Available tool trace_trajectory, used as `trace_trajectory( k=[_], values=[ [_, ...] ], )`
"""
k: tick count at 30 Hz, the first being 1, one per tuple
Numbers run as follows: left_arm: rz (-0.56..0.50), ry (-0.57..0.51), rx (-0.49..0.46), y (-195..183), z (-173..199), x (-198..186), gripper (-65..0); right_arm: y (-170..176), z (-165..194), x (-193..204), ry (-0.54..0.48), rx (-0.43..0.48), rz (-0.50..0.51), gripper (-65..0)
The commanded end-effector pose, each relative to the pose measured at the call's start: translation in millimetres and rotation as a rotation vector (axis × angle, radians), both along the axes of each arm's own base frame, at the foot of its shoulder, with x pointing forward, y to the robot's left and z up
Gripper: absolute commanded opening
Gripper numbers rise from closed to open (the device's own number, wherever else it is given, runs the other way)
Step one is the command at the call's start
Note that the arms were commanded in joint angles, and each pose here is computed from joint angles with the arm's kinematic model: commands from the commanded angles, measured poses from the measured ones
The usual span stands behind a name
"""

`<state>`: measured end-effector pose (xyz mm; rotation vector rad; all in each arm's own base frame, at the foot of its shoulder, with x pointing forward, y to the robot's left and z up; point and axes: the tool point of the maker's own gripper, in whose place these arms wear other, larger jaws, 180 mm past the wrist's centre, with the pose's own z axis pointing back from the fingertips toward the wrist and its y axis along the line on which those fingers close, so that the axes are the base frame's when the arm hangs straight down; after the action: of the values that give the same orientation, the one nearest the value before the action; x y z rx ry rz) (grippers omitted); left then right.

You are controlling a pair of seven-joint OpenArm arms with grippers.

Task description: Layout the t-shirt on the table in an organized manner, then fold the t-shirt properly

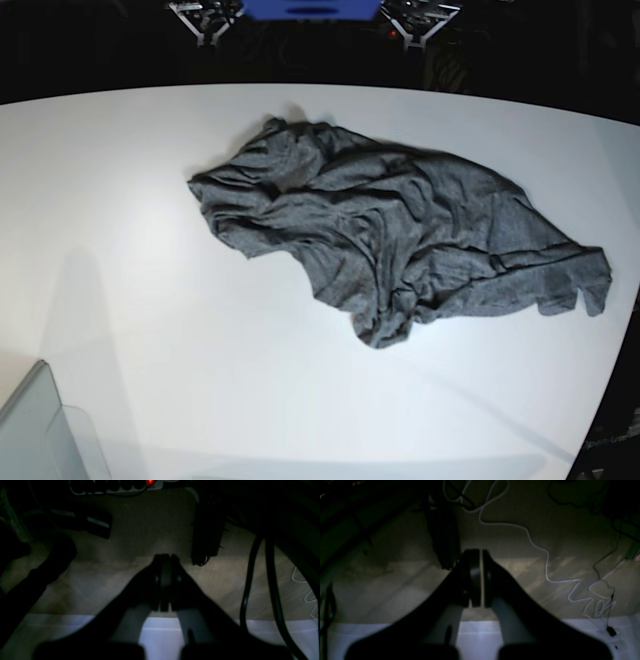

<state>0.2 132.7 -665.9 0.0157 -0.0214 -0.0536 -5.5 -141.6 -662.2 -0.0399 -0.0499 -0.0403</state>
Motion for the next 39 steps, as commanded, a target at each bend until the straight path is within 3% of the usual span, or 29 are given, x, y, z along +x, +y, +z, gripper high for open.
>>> trace_trajectory(
  k=[1,39],
  values=[
    [-0.003,0.000,0.008,2,0,-1,-65.0,-1,0,0,-0.002,0.009,0.004,-65.0],
    [0.007,-0.022,0.026,16,2,-12,-65.0,-27,2,-6,0.005,-0.029,0.012,-65.0]
  ],
)
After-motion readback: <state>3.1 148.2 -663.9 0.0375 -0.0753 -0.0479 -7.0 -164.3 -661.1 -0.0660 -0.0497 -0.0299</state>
